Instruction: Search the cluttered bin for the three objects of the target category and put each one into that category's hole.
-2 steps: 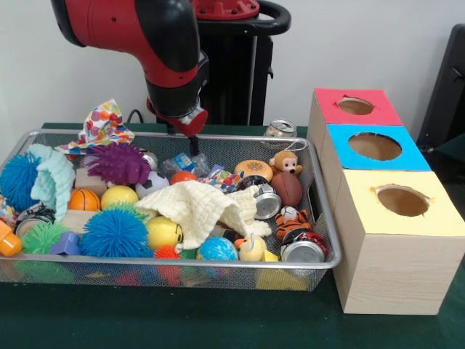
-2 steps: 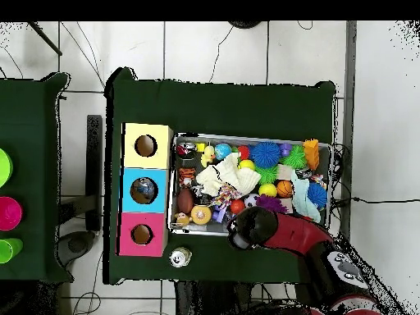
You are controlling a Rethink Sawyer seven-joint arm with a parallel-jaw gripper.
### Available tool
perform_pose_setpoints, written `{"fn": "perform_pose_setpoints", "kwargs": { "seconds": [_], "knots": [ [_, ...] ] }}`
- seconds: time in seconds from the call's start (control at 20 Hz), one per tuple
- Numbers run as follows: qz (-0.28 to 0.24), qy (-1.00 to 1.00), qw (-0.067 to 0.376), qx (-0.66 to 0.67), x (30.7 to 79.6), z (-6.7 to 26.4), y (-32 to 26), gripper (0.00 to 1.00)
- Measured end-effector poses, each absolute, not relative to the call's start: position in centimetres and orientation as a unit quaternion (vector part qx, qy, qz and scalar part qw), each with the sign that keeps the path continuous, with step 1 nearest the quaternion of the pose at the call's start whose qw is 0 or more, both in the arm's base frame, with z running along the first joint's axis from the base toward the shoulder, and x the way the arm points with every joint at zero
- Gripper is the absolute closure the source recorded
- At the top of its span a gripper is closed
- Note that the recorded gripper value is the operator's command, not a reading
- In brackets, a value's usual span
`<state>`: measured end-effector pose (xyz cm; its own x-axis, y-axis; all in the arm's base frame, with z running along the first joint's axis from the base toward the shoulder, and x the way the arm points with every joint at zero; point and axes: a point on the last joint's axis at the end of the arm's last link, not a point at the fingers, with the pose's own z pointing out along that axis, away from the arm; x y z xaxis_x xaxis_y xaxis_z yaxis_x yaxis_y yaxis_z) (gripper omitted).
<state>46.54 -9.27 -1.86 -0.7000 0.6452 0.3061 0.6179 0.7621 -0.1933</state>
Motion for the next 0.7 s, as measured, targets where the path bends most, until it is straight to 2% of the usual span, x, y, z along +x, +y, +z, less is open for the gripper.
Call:
{"fn": "perform_pose_setpoints", "kwargs": {
  "seconds": [0.3, 0.7],
  "knots": [
    [0.040, -0.921, 0.183, -0.343, 46.7, -1.2, -9.4, 0.00],
    [0.047, -0.919, 0.181, -0.346, 48.0, 1.3, -10.3, 0.00]
  ]
}}
